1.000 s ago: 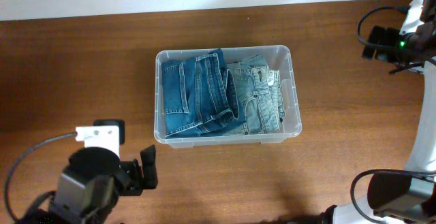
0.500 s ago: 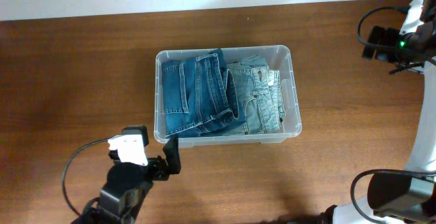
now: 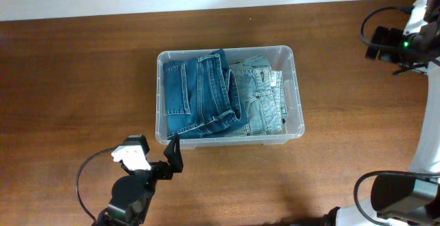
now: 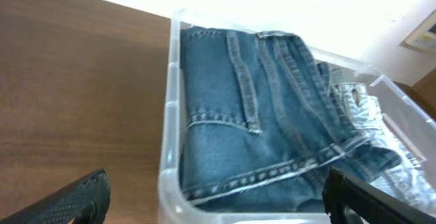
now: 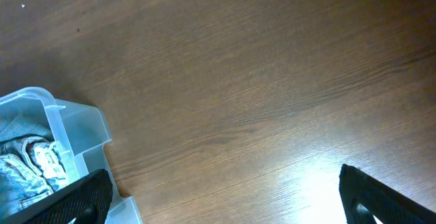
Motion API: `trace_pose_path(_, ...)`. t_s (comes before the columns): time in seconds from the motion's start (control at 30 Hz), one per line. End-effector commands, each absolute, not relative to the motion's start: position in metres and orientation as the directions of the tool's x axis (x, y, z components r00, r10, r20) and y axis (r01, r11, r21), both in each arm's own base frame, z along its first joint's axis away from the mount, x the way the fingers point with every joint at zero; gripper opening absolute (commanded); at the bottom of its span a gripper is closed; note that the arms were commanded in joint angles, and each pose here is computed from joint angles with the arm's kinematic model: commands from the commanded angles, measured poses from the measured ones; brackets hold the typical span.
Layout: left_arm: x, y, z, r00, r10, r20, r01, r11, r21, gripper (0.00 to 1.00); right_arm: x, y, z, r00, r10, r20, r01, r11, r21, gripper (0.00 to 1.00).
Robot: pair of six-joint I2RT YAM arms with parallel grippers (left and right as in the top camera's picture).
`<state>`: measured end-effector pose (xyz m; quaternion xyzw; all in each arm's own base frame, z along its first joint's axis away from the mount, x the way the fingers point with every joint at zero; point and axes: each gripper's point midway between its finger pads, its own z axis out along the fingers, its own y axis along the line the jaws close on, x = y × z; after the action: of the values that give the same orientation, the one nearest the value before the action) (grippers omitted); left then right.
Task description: Pack container
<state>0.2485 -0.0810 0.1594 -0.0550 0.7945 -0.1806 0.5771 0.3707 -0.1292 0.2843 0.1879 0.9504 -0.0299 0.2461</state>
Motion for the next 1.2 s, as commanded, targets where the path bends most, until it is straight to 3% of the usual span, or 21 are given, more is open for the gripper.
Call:
trace_pose_path(0.0,0.246,-0.079,0.150,-0.327,-0.306,-0.894,0.129,0.923,-0.363,1.00,0.371,-0.131,0.286,-0.803,0.348,-0.484,0.380,0.924,0.034,0.99)
trace_pose_path(0.87,0.239,-0.019,0.133,-0.271,-0.360,-0.893,-0.081,0.933,-0.351,1.00,0.371,-0.131,0.286,-0.803,0.348,-0.484,0.380,0.924,0.034,0.98)
trace_pose_path(1.17,0.235,-0.006,0.144,-0.200,-0.205,-0.958,-0.066,0.978,-0.196,1.00,0.371,-0.131,0.286,-0.803,0.348,-0.484,0.380,0.924,0.034,0.99)
